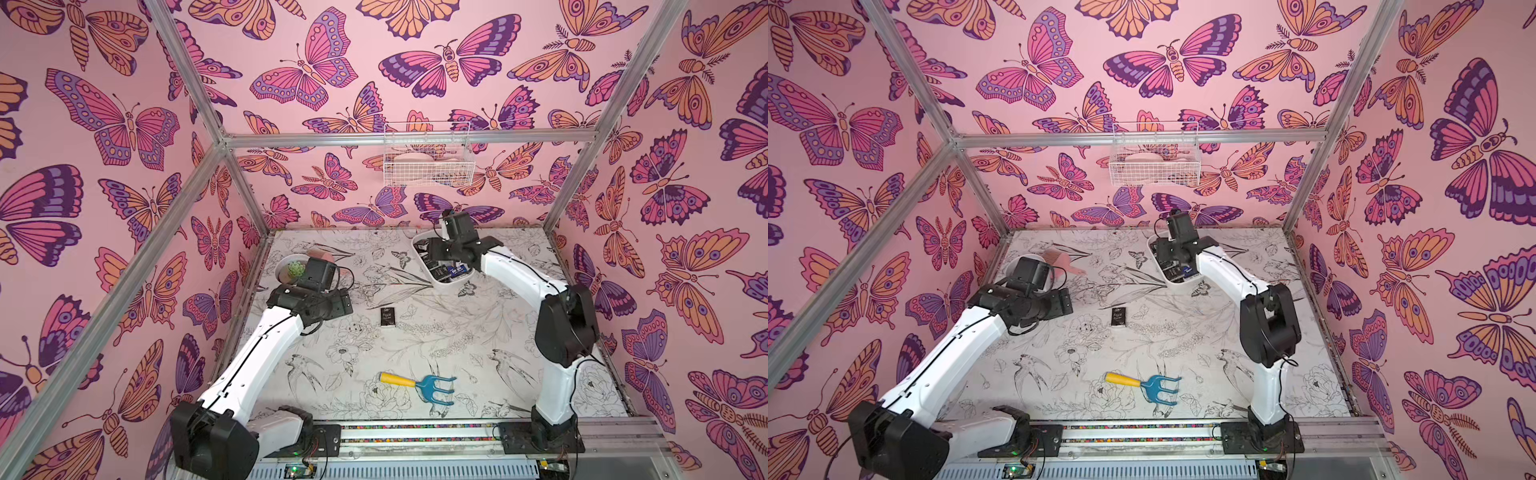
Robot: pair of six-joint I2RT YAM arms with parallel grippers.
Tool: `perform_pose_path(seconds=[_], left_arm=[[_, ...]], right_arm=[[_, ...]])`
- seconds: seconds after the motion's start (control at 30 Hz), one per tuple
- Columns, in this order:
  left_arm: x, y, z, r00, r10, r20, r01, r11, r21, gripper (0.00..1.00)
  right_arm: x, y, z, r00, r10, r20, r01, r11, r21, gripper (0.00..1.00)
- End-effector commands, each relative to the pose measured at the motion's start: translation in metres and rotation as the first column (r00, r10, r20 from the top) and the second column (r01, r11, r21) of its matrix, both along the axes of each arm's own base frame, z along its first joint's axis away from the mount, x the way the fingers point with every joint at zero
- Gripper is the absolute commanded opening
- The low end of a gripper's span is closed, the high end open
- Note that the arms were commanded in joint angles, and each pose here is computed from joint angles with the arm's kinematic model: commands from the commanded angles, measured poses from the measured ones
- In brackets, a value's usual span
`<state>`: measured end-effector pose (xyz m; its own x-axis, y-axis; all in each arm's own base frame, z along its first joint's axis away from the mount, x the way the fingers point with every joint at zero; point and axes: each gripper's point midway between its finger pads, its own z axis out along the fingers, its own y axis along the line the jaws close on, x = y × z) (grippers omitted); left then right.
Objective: Take the pocket tissues out of the storage box
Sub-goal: Pick up the pocket tissues from the storage box.
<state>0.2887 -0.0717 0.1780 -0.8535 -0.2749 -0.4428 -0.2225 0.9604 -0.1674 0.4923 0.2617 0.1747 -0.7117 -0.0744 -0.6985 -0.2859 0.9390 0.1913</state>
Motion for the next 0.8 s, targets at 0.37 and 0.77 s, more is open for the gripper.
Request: perform_pose_path(seconds=[0.37, 0.77], left_arm=[[0.009, 0.001, -0.017, 0.997, -0.008, -0.071, 0.011, 0.999, 0.038, 0.94], [0.012, 0.001, -0.016, 0.997, -0.018, -0.069, 0.022, 0.999, 0.049, 0.94]], right_arm=[[0.024, 0.010, -0.085, 0.923, 0.287, -0.257, -0.277, 0.958, 0.077, 0.61], [0.020, 0.009, -0.117, 0.906, 0.267, -0.329, -0.253, 0.964, 0.087, 0.52]])
